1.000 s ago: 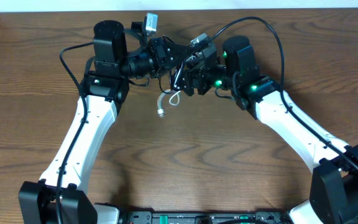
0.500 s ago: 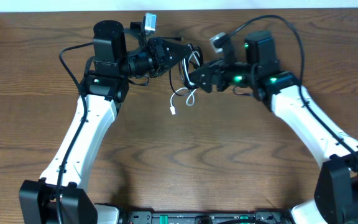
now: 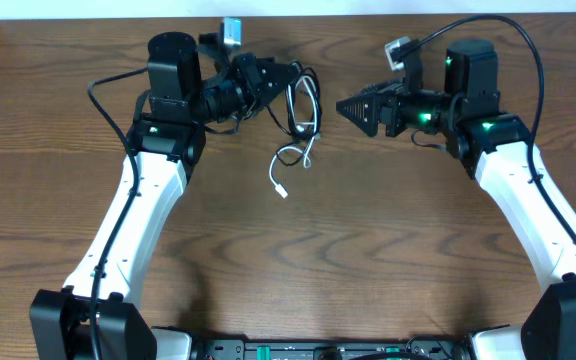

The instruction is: Untangle cables

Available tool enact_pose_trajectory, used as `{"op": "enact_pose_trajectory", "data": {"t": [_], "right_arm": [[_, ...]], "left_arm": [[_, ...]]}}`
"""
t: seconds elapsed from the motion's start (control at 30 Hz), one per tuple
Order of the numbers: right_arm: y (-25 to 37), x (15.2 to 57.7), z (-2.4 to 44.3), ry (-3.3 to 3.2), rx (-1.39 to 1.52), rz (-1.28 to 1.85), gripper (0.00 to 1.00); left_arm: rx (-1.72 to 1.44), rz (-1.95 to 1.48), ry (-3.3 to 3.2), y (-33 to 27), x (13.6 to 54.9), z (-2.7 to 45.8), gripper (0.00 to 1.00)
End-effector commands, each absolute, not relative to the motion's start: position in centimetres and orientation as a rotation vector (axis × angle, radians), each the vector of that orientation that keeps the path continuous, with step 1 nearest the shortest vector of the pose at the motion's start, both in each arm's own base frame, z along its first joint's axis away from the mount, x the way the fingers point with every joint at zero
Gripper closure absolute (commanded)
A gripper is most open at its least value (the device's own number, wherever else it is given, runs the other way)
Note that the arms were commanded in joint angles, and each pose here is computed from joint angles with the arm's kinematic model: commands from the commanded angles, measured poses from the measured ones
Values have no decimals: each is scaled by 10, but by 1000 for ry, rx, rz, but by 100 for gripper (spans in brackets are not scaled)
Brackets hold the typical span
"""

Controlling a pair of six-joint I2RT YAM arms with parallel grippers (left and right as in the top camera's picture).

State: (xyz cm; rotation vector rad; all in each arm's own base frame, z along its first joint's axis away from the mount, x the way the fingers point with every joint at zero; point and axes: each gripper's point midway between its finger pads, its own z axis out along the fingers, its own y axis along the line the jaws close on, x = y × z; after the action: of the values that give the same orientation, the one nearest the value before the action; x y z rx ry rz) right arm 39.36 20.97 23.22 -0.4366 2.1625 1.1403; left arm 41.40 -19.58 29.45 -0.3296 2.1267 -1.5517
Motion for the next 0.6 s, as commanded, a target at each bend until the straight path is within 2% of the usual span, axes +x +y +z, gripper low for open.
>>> {"op": "enact_pose_trajectory", "data": {"t": [0.0,0.2,0.57], "right_arm": [[200,401,220,2247,-308,1033,21],[213,394,208,2295,-319,1012,21],[263,383,174,2345,-436,1013,25]], "left_arm": [[-662,-1549,2060,-179,432,302,93],[-914,-1592,1963,-168,445,307,93],[-901,-1638,1898,-168,449,322,92]]}}
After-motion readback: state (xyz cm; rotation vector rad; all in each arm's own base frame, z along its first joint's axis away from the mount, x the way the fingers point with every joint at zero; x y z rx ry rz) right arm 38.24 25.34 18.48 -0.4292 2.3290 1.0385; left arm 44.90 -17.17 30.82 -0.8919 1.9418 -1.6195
